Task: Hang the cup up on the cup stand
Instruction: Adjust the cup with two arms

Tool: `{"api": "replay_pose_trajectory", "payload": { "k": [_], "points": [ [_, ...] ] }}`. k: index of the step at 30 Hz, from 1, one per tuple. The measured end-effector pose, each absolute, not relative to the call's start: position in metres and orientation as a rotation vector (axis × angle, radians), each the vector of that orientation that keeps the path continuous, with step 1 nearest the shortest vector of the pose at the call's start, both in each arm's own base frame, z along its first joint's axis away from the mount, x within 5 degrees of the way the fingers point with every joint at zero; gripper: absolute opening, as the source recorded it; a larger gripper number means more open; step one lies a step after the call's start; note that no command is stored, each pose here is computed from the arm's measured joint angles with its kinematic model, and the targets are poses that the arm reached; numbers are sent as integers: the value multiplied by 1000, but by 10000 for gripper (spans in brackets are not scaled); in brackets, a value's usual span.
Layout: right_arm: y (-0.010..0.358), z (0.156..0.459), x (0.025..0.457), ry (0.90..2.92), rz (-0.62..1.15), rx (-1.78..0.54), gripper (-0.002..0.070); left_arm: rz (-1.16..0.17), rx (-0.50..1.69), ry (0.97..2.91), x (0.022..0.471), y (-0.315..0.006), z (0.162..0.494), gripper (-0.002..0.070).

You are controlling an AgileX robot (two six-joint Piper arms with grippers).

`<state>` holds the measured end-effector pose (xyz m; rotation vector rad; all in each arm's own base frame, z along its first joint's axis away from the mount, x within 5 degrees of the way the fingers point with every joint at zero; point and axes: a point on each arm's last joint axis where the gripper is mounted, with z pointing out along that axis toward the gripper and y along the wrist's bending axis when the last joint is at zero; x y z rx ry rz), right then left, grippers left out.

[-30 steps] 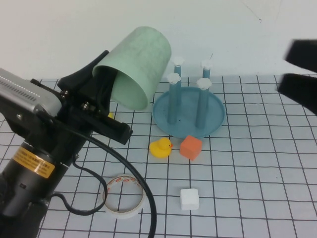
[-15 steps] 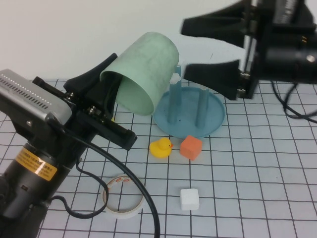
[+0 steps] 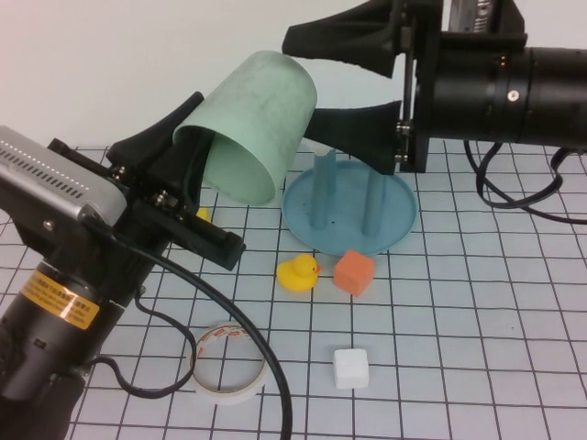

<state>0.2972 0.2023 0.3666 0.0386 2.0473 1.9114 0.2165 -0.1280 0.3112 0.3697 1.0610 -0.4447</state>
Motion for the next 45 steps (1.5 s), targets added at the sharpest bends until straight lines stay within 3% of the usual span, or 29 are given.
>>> {"api": "replay_pose_trajectory", "payload": {
  "k": [15,26,45],
  "points": [
    [217,363,295,2065,1865,102,659,-410,392,1051,216,-128,311,11],
    [253,356,282,2072,1736,201,658,-373,412,1048,217,-128,311,11],
    [255,354,284,2051,1657,212,654,-339,409,1066,219,-127,307,10]
  ]
}}
